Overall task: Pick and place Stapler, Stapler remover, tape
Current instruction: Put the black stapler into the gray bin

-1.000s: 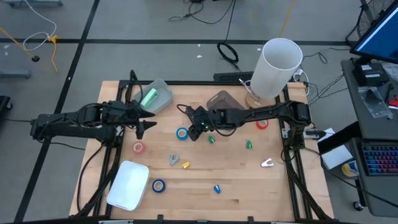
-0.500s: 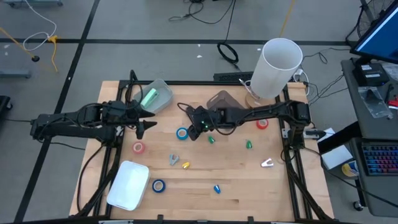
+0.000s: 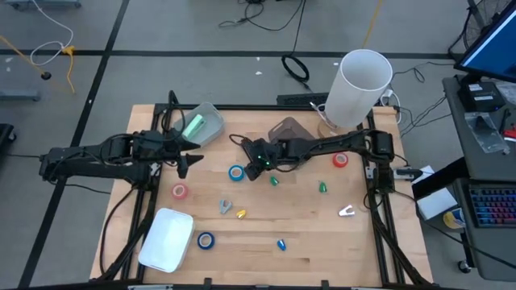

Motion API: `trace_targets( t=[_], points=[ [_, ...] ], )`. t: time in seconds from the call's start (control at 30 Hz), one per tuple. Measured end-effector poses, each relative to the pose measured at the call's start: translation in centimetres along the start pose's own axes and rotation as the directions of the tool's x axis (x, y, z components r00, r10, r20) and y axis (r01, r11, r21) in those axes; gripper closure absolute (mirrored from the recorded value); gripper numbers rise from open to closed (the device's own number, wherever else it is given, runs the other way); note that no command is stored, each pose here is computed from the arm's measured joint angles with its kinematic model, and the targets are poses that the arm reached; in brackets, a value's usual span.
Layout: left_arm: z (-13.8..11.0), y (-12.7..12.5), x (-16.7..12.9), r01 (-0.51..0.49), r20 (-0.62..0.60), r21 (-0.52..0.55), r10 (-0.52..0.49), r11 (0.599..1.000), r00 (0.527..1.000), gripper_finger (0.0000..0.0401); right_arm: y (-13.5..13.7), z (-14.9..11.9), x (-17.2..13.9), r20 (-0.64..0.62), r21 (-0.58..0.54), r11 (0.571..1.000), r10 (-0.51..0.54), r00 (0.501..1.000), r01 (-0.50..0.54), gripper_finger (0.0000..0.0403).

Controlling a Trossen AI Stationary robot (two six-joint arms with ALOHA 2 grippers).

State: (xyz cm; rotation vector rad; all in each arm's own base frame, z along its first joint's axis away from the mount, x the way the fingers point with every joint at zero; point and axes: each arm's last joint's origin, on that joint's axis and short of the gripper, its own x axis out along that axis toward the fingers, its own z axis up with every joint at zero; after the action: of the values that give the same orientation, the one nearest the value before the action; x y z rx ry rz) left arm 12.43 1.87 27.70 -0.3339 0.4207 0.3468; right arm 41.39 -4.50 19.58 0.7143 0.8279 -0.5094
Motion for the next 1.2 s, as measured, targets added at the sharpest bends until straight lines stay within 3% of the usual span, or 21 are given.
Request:
trace_targets(
  t=[0.2, 0.9, 1.2],
  points=[
    [0.0, 0.0, 0.0, 0.0, -0.001, 0.0, 0.0, 1.0, 1.0, 0.0167, -0.4, -0.2, 1.3, -0.014, 0.007, 1.0, -0.022, 1.0, 0.022, 0.0097],
    [0.0, 0.0, 0.0, 0.0, -0.001, 0.009, 0.0, 1.0, 1.0, 0.0167, -0.3, 0.0, 0.6, -0.003, 0.011, 1.0, -0.021, 1.0, 0.021, 0.01],
    [0.0, 0.0, 0.0, -0.001, -0.001, 0.009, 0.001, 1.0, 1.0, 0.0167, -0.9, -0.1, 0.7, 0.008, -0.01, 0.995, -0.095, 0.995, 0.095, 0.0099]
  ],
)
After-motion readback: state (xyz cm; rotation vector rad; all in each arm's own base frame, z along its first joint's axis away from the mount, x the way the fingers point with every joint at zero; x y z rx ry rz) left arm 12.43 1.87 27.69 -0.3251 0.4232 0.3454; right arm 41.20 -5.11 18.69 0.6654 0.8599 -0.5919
